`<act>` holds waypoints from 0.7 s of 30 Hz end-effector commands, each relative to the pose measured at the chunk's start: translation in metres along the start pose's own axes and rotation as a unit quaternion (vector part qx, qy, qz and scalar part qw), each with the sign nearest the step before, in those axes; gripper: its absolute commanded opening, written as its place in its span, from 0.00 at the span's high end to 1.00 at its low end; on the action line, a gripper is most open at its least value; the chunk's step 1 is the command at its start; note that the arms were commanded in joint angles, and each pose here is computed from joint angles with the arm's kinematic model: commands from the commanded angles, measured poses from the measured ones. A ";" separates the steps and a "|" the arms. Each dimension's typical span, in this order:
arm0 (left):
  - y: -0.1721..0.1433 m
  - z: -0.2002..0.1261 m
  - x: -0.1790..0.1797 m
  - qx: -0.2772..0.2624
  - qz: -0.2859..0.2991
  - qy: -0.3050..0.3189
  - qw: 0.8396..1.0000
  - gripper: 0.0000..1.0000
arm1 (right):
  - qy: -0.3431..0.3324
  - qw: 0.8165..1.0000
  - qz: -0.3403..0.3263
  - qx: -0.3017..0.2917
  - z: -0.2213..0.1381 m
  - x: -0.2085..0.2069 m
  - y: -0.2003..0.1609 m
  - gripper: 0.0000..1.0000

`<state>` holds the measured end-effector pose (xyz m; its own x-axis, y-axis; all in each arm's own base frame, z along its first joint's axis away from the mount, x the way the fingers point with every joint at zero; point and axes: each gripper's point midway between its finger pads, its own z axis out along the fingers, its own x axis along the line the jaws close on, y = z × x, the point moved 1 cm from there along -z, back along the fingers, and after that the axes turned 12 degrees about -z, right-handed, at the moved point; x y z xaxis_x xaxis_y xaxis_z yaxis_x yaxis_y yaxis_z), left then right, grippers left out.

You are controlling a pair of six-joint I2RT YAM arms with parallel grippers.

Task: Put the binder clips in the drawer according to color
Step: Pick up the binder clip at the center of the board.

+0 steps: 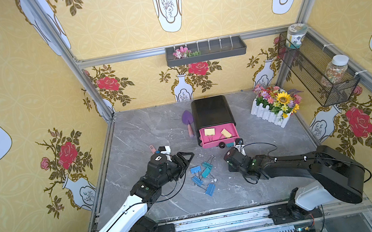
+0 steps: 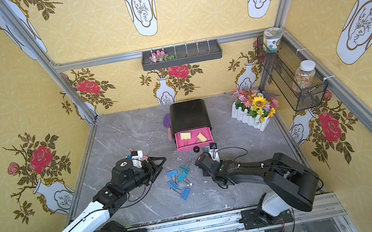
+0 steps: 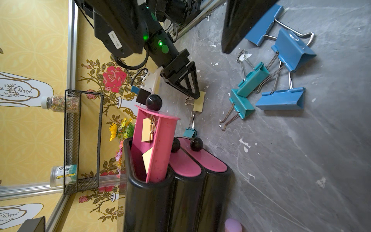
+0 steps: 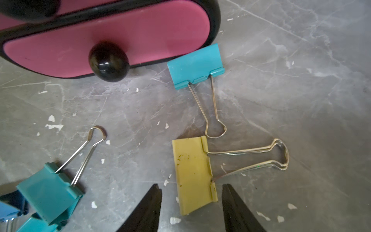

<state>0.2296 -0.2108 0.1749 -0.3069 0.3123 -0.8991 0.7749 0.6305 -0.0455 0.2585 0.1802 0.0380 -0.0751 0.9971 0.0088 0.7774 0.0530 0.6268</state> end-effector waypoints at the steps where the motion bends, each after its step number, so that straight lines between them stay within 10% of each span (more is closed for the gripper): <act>1: 0.000 0.000 -0.004 0.001 0.005 -0.007 1.000 0.33 | -0.001 1.000 0.006 0.009 0.002 0.002 0.000 0.50; 21: 0.000 -0.001 -0.006 0.001 0.004 -0.012 1.000 0.33 | 0.028 0.999 -0.017 0.028 -0.010 0.010 -0.017 0.66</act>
<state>0.2296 -0.2104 0.1768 -0.3019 0.3085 -0.9021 0.7740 0.6318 -0.0430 0.2433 0.1844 0.0330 -0.1060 0.9940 0.0250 0.8108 0.0719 0.5809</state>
